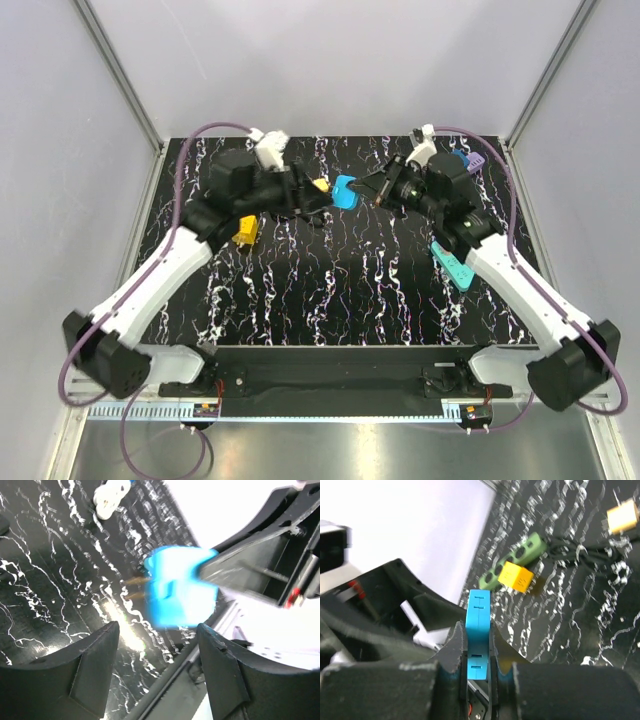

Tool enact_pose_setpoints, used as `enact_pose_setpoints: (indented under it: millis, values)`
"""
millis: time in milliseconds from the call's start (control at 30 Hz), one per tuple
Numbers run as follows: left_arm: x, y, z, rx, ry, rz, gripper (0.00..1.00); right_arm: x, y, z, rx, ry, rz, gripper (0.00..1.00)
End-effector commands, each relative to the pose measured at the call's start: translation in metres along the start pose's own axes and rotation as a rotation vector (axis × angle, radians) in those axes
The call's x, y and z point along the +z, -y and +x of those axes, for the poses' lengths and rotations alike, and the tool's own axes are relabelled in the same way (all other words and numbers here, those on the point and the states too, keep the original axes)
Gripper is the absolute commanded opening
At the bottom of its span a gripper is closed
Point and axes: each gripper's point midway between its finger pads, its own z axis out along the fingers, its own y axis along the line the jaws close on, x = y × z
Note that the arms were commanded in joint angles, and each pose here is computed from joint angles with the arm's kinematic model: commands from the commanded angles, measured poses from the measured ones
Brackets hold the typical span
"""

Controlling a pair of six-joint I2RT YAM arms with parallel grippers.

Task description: Insert the plug

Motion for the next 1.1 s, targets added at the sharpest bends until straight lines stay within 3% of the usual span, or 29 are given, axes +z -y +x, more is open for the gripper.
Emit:
enact_pose_setpoints:
  millis: [0,233,433,767,967,1033,1067]
  values:
    - [-0.039,0.035,-0.015,0.011,0.060,0.229,0.69,-0.026,-0.040,-0.019,-0.066,0.077,-0.142,0.00]
    - [-0.064,0.071,-0.019,0.054,0.111,0.415,0.70,-0.044,-0.091,-0.018,-0.009,0.067,-0.413,0.00]
    - [-0.071,0.085,-0.020,0.029,0.142,0.513,0.68,-0.054,-0.101,-0.016,0.002,0.080,-0.492,0.00]
    - [-0.067,0.086,-0.023,-0.049,0.194,0.587,0.43,-0.058,-0.102,-0.013,0.038,0.101,-0.550,0.00]
    - [-0.072,0.090,-0.029,-0.038,0.226,0.594,0.11,-0.055,-0.098,-0.011,0.058,0.100,-0.551,0.01]
    - [-0.073,0.090,-0.029,-0.035,0.230,0.593,0.00,-0.054,-0.095,-0.010,0.066,0.097,-0.538,0.18]
    - [-0.072,0.088,-0.028,-0.037,0.230,0.582,0.00,-0.054,-0.095,-0.010,0.069,0.093,-0.534,0.25]
